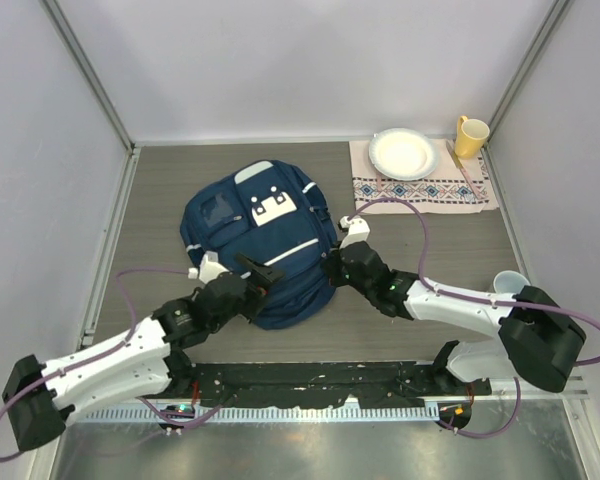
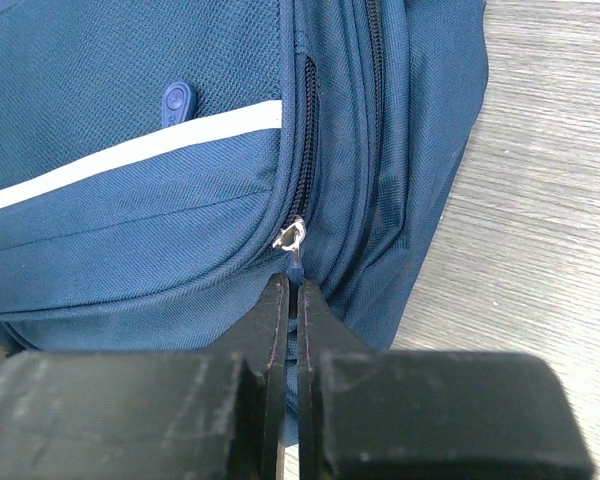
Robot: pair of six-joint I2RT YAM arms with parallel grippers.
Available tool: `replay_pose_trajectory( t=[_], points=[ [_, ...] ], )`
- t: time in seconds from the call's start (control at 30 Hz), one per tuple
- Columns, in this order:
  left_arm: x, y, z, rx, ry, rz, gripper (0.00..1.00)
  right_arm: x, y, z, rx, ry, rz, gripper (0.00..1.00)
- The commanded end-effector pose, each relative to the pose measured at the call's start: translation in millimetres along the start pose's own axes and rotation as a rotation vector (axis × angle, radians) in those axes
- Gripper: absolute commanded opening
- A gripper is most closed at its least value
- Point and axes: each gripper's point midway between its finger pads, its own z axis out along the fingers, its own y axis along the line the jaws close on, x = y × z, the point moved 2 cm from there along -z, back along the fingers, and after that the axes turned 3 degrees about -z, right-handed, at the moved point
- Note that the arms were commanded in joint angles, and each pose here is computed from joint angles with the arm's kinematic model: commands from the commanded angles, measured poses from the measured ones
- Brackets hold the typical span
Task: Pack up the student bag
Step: Zip the student bag at the center of the board.
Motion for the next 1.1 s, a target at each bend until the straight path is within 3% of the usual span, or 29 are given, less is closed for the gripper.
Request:
replay_pose_trajectory(
  t=[0.0, 0.13, 0.33, 0.37, 0.43, 0.53, 0.67, 0.83, 0.93, 0.97, 1.07],
  points=[
    [-12.9, -58.9, 9.2, 0.168, -0.146, -0.139, 0.99, -24.7, 3.0, -7.3, 0.004, -0.075, 0.035, 0.01],
    [-14.0, -63.8, 23.9, 0.194, -0.184, -0.18, 0.91, -22.0, 3.2, -8.7, -0.005, -0.073, 0.036, 0.01],
    [-22.2, -47.5, 38.3, 0.181, -0.255, -0.236, 0.71, -23.4, 6.1, -11.5, -0.019, -0.078, 0.027, 0.01],
    [-22.4, -44.6, 40.2, 0.173, -0.259, -0.243, 0.62, -23.8, 6.6, -12.4, -0.022, -0.08, 0.027, 0.01],
    [-23.8, -39.8, 41.8, 0.167, -0.269, -0.25, 0.56, -23.3, 8.3, -12.9, -0.025, -0.079, 0.02, 0.01],
    [-28.0, -34.2, 41.3, 0.138, -0.298, -0.227, 0.54, -23.2, 11.2, -14.7, -0.03, -0.081, 0.01, 0.01],
    [-29.9, -26.7, 42.1, 0.105, -0.312, -0.22, 0.72, -17.8, 15.9, -15.7, -0.04, -0.076, -0.001, 0.01],
    [-26.6, -14.9, 51.8, 0.06, -0.313, -0.262, 0.75, -14.6, 20.0, -16.1, -0.043, -0.075, -0.012, 0.01],
    [-23.0, -11.4, 56.8, 0.041, -0.303, -0.285, 0.67, -16.1, 22.2, -17.6, -0.045, -0.083, -0.014, 0.01],
    [-21.9, -8.3, 59.6, 0.028, -0.304, -0.283, 0.58, -17.5, 23.3, -19.3, -0.049, -0.088, -0.014, 0.01],
    [-20.9, -4.5, 63.0, 0.017, -0.305, -0.312, 0.44, -17.6, 25.7, -21.7, -0.059, -0.094, -0.025, 0.01]
  ],
)
